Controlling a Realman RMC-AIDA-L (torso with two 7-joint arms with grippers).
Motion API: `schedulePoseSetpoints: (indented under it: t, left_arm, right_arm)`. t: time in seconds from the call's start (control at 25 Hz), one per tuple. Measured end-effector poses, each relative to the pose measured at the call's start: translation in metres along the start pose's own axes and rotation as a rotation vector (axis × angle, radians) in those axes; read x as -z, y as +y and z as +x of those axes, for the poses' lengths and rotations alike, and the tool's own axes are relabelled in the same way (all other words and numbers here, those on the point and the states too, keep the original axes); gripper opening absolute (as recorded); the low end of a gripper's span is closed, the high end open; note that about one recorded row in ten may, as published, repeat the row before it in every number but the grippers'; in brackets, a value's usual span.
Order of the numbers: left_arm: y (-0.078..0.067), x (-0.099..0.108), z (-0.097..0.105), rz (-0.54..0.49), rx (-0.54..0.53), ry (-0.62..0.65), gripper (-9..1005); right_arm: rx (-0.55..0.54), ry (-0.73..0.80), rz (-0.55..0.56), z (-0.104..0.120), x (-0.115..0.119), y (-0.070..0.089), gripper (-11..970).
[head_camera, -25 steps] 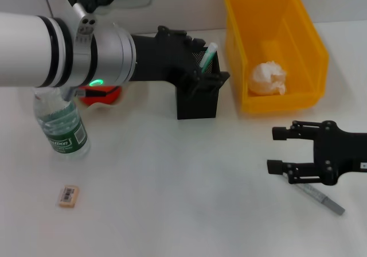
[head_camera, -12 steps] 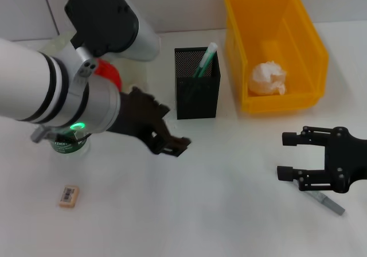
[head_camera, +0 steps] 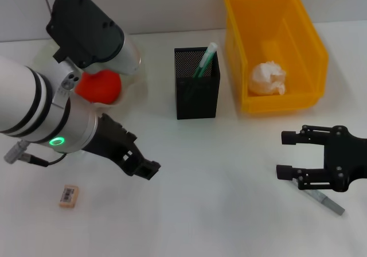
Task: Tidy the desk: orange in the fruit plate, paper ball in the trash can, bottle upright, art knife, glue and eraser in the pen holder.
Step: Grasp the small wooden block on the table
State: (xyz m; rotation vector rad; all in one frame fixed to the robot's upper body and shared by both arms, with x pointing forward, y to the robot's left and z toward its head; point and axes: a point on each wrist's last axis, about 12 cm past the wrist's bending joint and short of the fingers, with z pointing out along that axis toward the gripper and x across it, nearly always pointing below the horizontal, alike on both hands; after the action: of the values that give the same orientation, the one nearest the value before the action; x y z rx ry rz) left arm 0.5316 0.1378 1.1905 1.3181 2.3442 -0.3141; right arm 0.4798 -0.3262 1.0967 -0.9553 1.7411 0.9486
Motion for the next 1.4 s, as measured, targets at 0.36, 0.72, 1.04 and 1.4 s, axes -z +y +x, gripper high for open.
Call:
schedulePoseSetpoints:
  t: [0.36, 0.72, 1.04, 1.4]
  left_arm:
    - [0.002, -0.001, 0.008, -0.007, 0.08, 0.06, 723]
    - [0.024, 0.002, 0.027, -0.009, 0.313, 0.091, 722]
    - [0.05, -0.014, 0.052, -0.025, 0.459, 0.199, 723]
    - [0.058, -0.014, 0.057, -0.079, 0.473, 0.232, 723]
  right_arm:
    - [0.013, 0.002, -0.005, -0.004, -0.003, -0.003, 764]
    - [0.024, 0.002, -0.008, -0.007, -0.004, -0.005, 763]
    - [0.029, 0.0, -0.011, -0.007, -0.006, -0.005, 764]
    - [0.032, -0.001, -0.012, -0.008, -0.008, -0.006, 764]
